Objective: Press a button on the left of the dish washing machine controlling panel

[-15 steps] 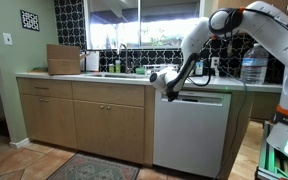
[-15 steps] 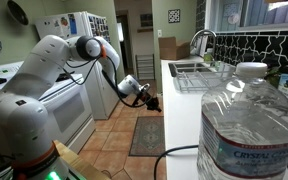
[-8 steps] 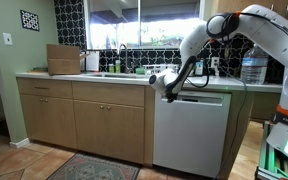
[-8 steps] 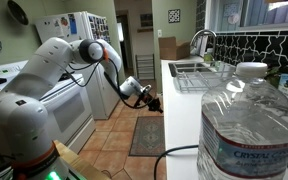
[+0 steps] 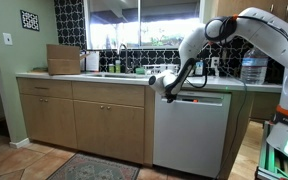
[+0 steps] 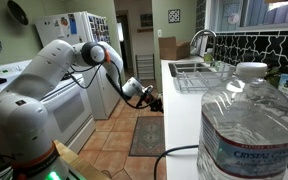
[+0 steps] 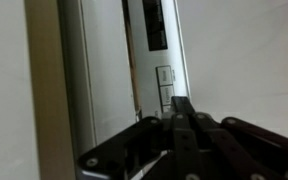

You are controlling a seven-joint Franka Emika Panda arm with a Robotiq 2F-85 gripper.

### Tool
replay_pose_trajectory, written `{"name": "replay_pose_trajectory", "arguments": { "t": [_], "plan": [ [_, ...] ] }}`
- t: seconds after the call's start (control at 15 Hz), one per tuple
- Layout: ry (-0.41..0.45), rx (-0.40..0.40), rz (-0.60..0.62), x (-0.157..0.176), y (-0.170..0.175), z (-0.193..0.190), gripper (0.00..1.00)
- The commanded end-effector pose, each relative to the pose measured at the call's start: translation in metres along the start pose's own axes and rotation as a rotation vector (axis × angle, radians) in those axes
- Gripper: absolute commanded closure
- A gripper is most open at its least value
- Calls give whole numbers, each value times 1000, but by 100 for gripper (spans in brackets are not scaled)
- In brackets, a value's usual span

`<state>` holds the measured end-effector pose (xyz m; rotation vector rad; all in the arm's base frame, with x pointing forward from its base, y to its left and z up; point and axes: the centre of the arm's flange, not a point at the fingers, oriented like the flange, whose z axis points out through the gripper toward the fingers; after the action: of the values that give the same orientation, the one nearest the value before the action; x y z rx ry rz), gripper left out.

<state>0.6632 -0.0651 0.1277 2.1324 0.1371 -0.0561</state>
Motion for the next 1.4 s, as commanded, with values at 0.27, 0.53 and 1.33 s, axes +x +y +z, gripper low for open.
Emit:
{"name": "replay_pose_trajectory", "arguments": {
  "t": [0.27,0.53,1.33],
  "plan": [
    [-31,-8,-33,15,-3,14,100],
    [-44,1,-62,17,-2,16,100],
    [-91,65,-87,27,8,39,100]
  ]
}}
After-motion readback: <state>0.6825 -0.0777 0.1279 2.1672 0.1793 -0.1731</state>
